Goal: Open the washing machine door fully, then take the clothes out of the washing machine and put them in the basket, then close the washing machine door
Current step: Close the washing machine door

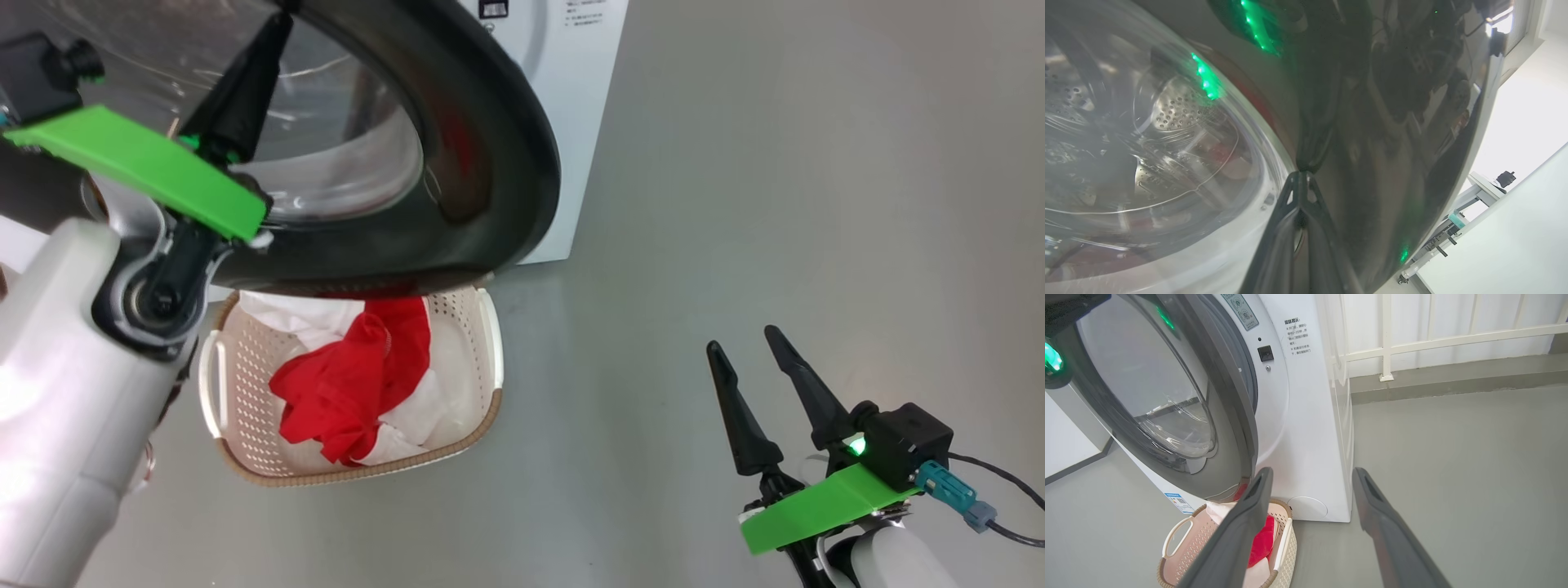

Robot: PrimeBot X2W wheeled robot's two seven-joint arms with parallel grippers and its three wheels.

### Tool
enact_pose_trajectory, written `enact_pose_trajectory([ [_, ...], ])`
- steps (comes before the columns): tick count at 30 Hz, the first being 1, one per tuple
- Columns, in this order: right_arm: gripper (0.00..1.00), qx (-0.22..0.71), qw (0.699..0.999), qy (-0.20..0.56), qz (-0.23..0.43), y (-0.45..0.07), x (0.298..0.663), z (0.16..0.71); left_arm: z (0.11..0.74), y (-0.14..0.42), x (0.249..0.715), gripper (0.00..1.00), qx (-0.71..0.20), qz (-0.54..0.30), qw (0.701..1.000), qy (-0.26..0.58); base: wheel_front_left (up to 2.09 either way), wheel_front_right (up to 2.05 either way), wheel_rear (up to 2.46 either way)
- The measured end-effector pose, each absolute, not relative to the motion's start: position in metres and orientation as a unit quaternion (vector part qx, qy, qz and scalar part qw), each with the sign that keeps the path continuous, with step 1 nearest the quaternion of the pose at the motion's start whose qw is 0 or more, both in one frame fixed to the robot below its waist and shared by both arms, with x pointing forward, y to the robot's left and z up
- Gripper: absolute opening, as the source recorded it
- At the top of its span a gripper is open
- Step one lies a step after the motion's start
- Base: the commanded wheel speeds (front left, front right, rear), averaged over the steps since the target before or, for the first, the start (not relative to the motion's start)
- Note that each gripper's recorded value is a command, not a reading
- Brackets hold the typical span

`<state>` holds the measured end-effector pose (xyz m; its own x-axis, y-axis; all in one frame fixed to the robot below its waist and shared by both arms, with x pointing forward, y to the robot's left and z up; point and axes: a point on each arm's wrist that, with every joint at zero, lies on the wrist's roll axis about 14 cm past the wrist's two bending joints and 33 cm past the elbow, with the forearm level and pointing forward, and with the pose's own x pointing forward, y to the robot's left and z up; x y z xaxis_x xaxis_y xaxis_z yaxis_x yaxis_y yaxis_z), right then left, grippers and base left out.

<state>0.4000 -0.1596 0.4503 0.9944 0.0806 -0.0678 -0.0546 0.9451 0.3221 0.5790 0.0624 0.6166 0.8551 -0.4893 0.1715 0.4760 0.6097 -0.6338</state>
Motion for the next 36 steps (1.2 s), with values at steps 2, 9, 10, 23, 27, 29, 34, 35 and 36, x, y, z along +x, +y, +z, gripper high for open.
enact_pose_trajectory([
  [2, 1.00, 0.166, 0.985, 0.043, 0.033, -0.160, 0.400, 0.449, 0.618, 0.060, 0.584, 0.00, -0.347, -0.268, 0.899, 0.003, 0.00, 0.00, 0.00],
  [9, 1.00, 0.169, 0.984, 0.039, 0.027, -0.164, 0.406, 0.449, 0.622, 0.056, 0.608, 0.00, -0.346, -0.257, 0.902, -0.024, 0.00, 0.00, 0.00],
  [10, 1.00, 0.168, 0.985, 0.039, 0.025, -0.166, 0.407, 0.449, 0.621, 0.054, 0.610, 0.00, -0.346, -0.258, 0.902, -0.022, 0.00, 0.00, 0.00],
  [23, 1.00, 0.175, 0.984, 0.038, 0.013, -0.173, 0.409, 0.447, 0.602, 0.051, 0.609, 0.00, -0.355, -0.255, 0.899, 0.000, 0.00, 0.00, 0.00],
  [27, 1.00, 0.176, 0.984, 0.032, 0.020, -0.169, 0.410, 0.452, 0.585, 0.058, 0.595, 0.00, -0.345, -0.245, 0.906, 0.015, 0.00, 0.00, 0.00],
  [29, 1.00, 0.174, 0.984, 0.028, 0.024, -0.167, 0.411, 0.455, 0.576, 0.063, 0.586, 0.00, -0.347, -0.237, 0.907, 0.020, 0.00, 0.00, 0.00],
  [34, 1.00, 0.167, 0.985, 0.027, 0.032, -0.162, 0.406, 0.458, 0.553, 0.083, 0.565, 0.00, -0.351, -0.207, 0.912, 0.038, 0.00, 0.00, 0.00],
  [35, 1.00, 0.168, 0.985, 0.027, 0.031, -0.162, 0.405, 0.458, 0.549, 0.090, 0.561, 0.00, -0.350, -0.198, 0.915, 0.038, 0.00, 0.00, 0.00],
  [36, 1.00, 0.168, 0.985, 0.028, 0.031, -0.162, 0.403, 0.458, 0.547, 0.098, 0.558, 0.00, -0.346, -0.189, 0.918, 0.036, 0.00, 0.00, 0.00],
])
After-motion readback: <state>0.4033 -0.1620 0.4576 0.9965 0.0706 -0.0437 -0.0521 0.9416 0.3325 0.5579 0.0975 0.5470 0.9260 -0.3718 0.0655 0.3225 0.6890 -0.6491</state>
